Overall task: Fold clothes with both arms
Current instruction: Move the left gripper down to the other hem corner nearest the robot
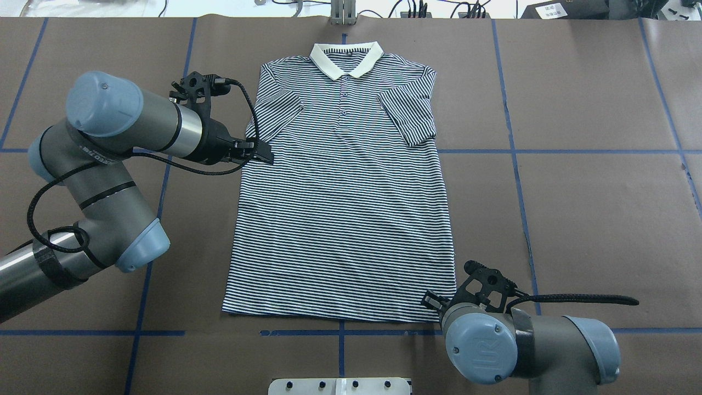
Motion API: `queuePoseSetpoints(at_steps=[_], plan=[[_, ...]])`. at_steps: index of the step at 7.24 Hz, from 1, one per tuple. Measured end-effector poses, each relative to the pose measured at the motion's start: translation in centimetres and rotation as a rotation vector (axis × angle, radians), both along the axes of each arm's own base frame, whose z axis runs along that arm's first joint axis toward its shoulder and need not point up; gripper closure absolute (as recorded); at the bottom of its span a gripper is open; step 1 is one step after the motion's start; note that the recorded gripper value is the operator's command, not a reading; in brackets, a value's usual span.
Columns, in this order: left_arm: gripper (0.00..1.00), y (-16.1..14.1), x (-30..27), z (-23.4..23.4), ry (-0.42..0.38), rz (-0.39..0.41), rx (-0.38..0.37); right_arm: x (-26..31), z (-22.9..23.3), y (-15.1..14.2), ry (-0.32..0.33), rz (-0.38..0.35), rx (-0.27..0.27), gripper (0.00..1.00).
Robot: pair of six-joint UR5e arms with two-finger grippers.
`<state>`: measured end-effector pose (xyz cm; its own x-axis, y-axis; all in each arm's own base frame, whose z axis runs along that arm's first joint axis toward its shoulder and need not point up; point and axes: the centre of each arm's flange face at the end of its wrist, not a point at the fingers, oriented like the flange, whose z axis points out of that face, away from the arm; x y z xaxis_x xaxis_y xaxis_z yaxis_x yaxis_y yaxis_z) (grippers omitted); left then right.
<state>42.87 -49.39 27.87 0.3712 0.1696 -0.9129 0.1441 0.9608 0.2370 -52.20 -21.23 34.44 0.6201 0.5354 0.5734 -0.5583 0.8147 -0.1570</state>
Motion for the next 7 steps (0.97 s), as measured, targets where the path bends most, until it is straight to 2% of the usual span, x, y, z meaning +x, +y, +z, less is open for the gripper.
queuePoseSetpoints(at_steps=[3, 5, 6, 7], plan=[[0.28, -0.1, 0.1, 0.1, -0.002, -0.001, -0.005, -0.1, -0.4, 0.9, -0.012, -0.004, -0.008, 1.0], [0.28, 0.7, 0.4, -1.4, 0.026, -0.056, -0.055, 0.9, -2.6, 0.9, -0.061, -0.003, -0.002, 1.0], [0.28, 2.6, 1.3, -2.7, 0.034, -0.096, -0.083, 1.2, -3.1, 0.7, -0.073, 0.0, 0.0, 1.0], [0.28, 5.8, 2.5, -3.3, 0.008, -0.135, -0.12, 1.5, -3.4, 0.3, -0.08, 0.007, 0.001, 1.0]])
